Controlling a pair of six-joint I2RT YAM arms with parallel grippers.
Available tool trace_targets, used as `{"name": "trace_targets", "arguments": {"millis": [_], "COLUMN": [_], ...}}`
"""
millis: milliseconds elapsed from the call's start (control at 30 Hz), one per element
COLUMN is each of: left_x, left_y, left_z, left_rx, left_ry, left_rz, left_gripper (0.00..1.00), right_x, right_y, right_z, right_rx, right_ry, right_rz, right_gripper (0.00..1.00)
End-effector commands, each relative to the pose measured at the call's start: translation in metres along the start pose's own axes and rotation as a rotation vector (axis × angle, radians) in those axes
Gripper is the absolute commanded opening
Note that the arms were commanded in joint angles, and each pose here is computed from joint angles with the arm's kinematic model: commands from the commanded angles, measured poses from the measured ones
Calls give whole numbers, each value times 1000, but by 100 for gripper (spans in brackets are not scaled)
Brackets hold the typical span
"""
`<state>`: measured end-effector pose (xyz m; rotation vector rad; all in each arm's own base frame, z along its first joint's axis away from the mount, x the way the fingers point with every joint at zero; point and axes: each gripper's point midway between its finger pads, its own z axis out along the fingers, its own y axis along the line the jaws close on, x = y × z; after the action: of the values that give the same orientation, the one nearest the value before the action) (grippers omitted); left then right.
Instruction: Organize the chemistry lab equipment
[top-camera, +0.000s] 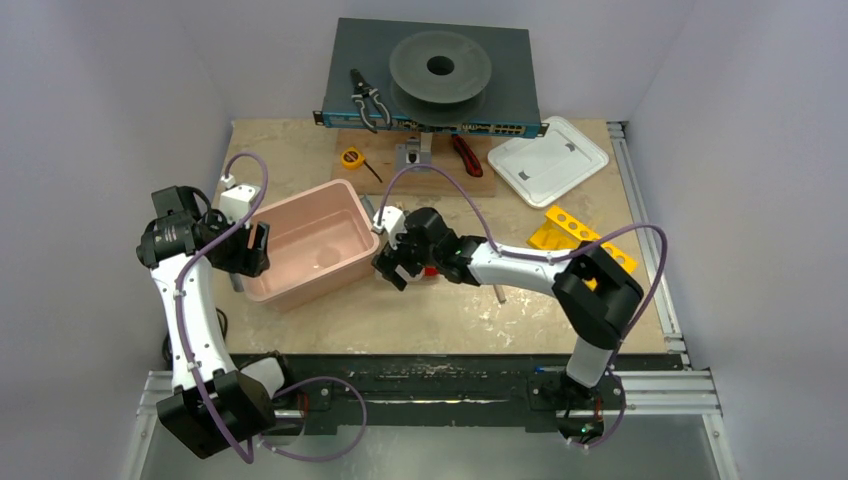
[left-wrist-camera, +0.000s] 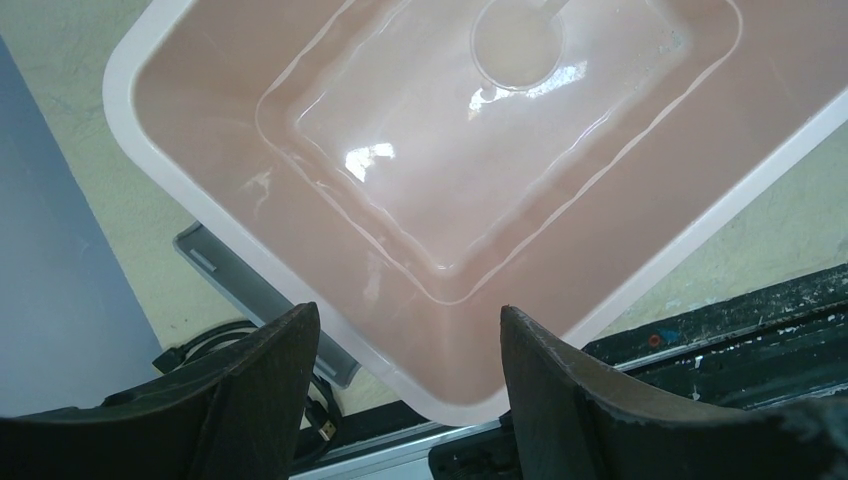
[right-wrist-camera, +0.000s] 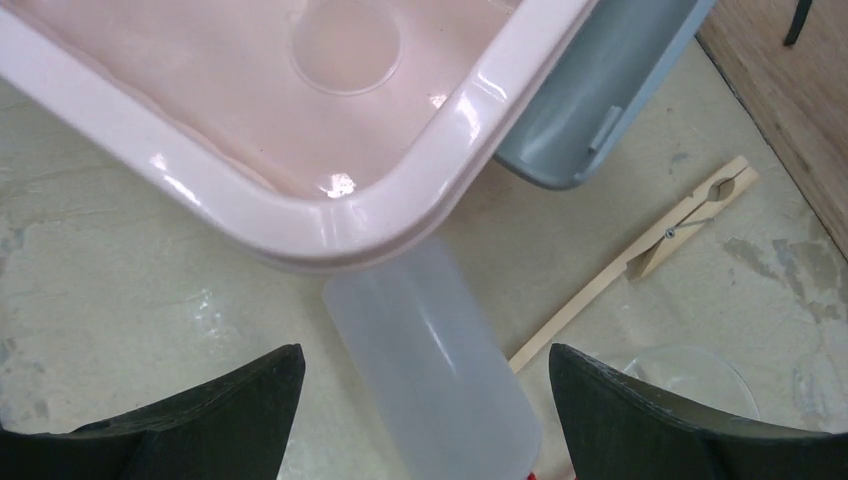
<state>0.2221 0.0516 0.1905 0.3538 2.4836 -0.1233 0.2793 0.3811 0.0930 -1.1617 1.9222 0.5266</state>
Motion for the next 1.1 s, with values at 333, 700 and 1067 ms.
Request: {"name": "trace_targets", "arguments": {"millis": [333, 700, 1067], "left_x": [-12, -12, -11], "left_y": [7, 7, 6], "left_z": [-11, -15, -14], "left_rx": [-39, -50, -42], "left_ry": [-34, -38, -38], "left_rz": [28, 44, 50], "left_gripper": [67, 67, 67], "right_x": [13, 39, 8], "right_y": [0, 20, 20], "right_z": [23, 18, -42], "right_rx": [18, 44, 78], "right_ry": [13, 67, -47], "right_rz": [-3, 52, 170], "right_gripper": [86, 61, 0]}}
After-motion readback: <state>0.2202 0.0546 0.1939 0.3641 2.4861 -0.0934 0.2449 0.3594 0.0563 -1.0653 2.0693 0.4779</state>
